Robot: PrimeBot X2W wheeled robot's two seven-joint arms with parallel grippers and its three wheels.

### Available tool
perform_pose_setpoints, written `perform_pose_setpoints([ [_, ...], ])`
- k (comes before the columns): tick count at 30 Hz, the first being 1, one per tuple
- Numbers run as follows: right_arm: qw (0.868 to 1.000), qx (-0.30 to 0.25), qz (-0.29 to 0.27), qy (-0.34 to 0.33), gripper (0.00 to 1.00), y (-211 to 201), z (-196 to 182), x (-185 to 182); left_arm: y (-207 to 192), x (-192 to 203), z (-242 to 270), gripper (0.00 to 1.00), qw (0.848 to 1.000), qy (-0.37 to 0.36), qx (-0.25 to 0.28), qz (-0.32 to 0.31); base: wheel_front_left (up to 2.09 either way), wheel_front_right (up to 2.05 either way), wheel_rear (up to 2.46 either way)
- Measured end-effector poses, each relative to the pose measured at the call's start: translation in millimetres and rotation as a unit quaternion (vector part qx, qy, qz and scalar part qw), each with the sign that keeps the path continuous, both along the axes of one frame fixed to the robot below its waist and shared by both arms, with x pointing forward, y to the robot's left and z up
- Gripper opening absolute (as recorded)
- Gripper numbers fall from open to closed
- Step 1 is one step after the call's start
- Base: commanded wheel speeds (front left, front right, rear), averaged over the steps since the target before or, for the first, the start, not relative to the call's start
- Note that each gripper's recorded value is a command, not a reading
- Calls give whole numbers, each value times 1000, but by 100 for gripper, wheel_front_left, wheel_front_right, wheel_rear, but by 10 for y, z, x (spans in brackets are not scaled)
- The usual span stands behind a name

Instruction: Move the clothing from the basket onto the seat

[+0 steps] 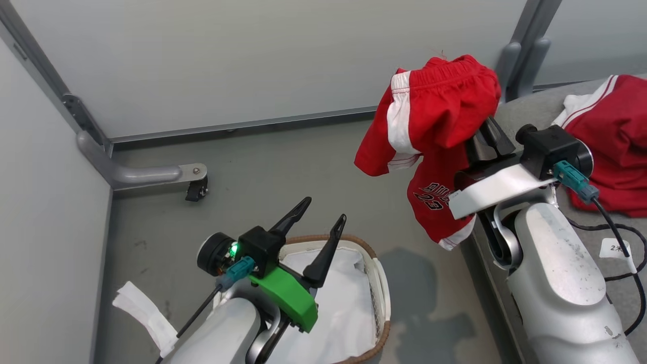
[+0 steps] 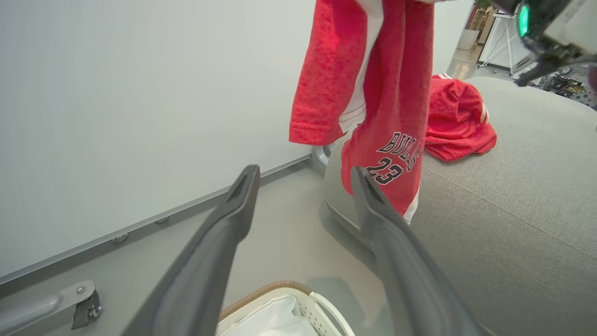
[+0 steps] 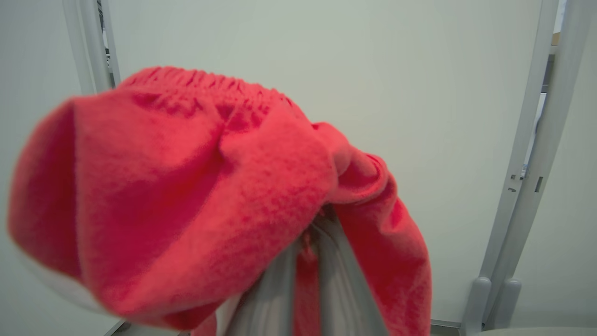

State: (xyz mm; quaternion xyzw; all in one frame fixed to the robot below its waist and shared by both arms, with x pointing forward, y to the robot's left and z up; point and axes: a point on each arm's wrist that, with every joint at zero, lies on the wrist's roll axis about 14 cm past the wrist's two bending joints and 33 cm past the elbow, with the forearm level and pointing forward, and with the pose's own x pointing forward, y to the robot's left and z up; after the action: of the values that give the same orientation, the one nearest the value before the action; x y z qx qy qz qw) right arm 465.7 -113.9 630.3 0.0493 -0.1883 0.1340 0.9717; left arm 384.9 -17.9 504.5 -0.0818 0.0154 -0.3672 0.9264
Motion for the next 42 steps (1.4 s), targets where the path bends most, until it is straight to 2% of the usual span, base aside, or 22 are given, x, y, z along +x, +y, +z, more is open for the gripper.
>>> perform_pose_setpoints([
  [7,999,-10,-51,6,0,-392,-55,-48,-305,-19,-52,100,999,-5,6,-45,0,0,0],
  [14,991,-21,-129,16,0,-979,-112,-195,-701,-56,-169,100,994,0,12,-110,0,0,0],
  [24,969,-41,-241,44,0,-1781,-247,-561,-1317,-180,-284,100,978,9,3,-210,0,0,0],
  [31,956,-56,-279,66,0,-2044,-365,-636,-1499,-240,-411,100,969,26,-5,-244,0,0,0],
  [37,950,-90,-297,30,0,-2169,-45,-381,-1462,-179,-536,100,969,38,-5,-243,0,0,0],
  [42,939,-140,-313,-21,0,-2322,438,-98,-1396,-67,-596,100,971,40,-5,-234,0,0,0],
])
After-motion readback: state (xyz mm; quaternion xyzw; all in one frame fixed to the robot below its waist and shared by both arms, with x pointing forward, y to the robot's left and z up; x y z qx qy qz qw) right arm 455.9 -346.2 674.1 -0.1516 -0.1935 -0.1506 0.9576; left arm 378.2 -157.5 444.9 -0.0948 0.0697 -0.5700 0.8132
